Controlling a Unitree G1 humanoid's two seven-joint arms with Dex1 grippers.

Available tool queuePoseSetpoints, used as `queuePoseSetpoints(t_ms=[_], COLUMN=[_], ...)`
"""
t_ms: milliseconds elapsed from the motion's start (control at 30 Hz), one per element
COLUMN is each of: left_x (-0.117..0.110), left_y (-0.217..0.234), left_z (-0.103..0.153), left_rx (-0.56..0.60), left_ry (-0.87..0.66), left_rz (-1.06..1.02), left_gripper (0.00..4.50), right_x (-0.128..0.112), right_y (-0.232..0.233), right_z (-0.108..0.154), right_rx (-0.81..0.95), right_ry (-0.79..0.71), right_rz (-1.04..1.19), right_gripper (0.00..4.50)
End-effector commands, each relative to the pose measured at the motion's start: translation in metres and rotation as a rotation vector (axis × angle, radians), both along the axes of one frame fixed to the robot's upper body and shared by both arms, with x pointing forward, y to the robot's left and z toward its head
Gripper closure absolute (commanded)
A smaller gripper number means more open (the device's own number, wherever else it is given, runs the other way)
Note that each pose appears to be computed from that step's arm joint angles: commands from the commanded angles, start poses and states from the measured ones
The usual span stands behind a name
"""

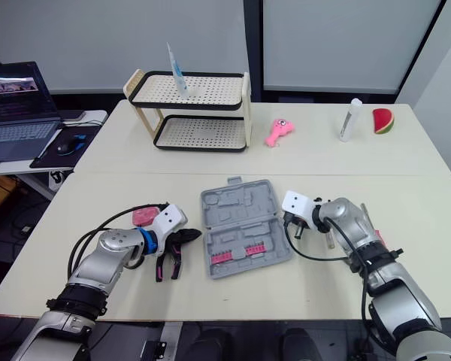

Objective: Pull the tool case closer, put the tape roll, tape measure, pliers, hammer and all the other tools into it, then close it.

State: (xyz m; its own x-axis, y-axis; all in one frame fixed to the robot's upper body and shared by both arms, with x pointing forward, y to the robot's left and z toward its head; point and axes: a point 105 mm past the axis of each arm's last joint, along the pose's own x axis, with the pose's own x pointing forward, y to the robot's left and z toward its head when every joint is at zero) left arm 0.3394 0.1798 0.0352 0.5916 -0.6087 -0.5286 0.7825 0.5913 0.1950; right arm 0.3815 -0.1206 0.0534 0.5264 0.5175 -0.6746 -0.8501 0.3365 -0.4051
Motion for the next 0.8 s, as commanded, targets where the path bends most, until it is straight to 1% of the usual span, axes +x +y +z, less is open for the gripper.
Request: queuePoseSetpoints(t_ms=[33,333,533,800], left_x=[0.004,0.004,0.001,-0.003], left_y=[-0.005,-0.015,-0.022,-0.032], left_z=[0.002,-0.002,-0.003,0.0], left_rx=[0.003,-0.01,-0.024,-0.045], left_ry=[-0.02,-0.003,0.005,0.012], left_rz=[-0.006,-0.028,-0.048,-0.077], left_gripper=[4.5,4.5,4.5,4.5], right_x=[0.008,0.007,-0.001,-0.012], right_y=[0.006,0.02,0.03,0.032], right_z=[0.011,0.013,0.014,0.013], right_rx=[0.004,0.022,0.041,0.044], right_ry=[-0.049,-0.047,-0.03,-0.013], right_rz=[0.025,0.092,0.147,0.169], right_gripper=[4.49,4.49,4.49,4.49])
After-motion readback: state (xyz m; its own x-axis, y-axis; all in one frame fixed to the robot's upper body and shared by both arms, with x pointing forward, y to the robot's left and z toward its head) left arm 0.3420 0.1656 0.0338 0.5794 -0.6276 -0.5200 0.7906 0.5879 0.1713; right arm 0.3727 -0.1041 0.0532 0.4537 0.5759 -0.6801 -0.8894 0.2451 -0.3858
